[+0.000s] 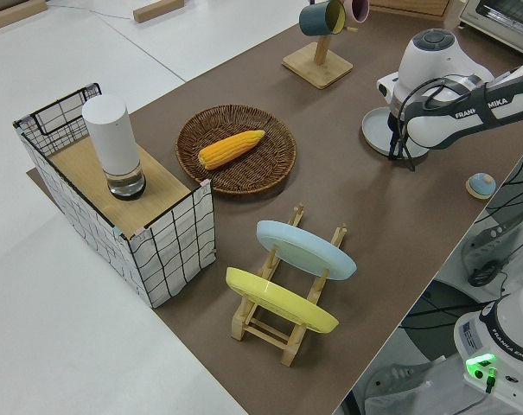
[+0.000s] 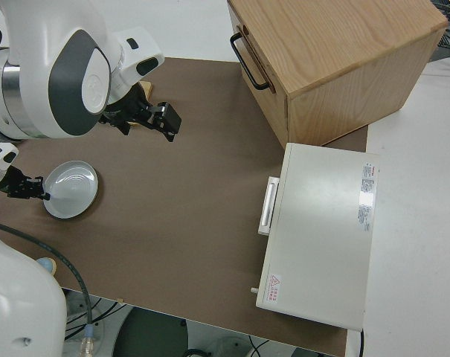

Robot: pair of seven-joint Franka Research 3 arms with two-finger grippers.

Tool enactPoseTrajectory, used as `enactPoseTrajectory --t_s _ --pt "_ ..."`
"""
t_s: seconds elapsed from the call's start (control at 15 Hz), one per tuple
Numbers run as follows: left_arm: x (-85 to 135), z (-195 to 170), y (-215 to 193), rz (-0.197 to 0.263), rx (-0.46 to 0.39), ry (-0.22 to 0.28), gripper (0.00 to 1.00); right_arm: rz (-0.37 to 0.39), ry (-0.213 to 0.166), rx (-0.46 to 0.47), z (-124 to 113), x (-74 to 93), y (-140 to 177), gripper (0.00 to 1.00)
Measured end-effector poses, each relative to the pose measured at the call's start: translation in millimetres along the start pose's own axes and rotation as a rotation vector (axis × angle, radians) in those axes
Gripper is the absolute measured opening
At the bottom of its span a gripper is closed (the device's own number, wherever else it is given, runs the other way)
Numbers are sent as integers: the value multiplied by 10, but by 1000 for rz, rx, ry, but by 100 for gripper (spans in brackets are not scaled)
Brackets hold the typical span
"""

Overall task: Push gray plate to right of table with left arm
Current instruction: 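Push the gray plate with the left gripper toward the toaster oven, then keep pushing the gray plate farther toward the toaster oven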

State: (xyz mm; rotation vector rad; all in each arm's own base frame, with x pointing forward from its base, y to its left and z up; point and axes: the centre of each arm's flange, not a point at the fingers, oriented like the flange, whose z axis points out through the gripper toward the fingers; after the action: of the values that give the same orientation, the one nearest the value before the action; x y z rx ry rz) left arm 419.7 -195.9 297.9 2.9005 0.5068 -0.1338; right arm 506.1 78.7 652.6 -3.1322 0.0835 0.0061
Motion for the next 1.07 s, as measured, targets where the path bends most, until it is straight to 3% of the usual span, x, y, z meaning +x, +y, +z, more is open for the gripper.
enactPoseTrajectory --t_s 0.47,1.07 --pt "-356 148 643 41 -10 -21 4 0 0 0 0 0 0 100" --pt "-710 327 1365 34 -98 -26 4 0 0 0 0 0 0 100"
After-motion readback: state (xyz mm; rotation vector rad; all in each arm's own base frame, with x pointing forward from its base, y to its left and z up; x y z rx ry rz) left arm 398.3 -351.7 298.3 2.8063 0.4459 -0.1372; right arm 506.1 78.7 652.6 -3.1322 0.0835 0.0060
